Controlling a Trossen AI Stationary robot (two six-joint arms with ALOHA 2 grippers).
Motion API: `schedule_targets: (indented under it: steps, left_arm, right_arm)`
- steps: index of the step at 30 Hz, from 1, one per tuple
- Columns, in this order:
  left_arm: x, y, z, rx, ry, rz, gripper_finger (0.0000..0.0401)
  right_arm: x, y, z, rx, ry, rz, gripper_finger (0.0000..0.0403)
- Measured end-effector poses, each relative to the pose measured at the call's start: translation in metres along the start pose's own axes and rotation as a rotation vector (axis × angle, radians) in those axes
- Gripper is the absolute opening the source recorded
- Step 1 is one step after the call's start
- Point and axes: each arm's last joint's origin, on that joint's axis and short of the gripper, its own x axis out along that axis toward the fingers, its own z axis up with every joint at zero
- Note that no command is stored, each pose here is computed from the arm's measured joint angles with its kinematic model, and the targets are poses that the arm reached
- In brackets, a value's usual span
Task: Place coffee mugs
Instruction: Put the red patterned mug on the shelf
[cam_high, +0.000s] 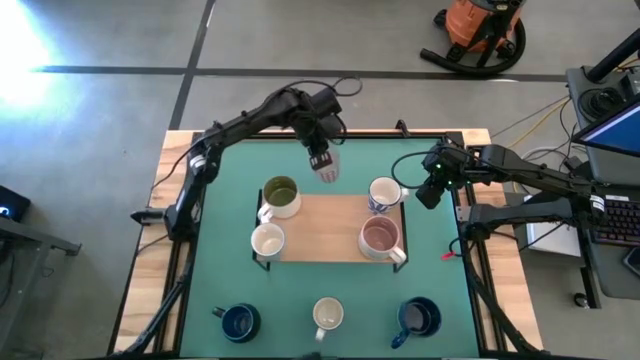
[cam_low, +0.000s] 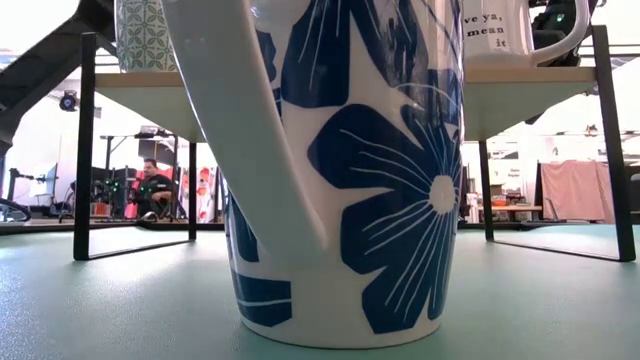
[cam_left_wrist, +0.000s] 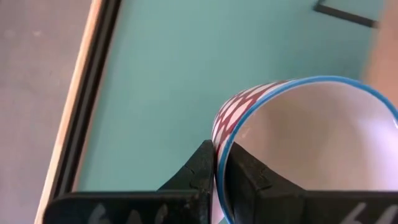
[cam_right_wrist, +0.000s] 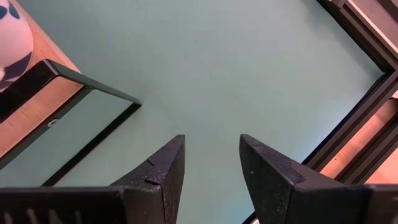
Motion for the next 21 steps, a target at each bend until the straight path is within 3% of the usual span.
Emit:
schedule_targets:
  steps: [12,21]
  left_arm:
    - [-0.044,-0.064,-0.009,0.138,-0.026,-0.029,0.0007]
    - [-0.046,-0.088,-0.019,0.181,0.065,-0.056,0.0012]
  right_arm:
    - [0.000,0.000,0.000,0.000,0.000,0.000,0.0141]
    - [0.000,0.000,0.000,0.000,0.000,0.000,0.0141]
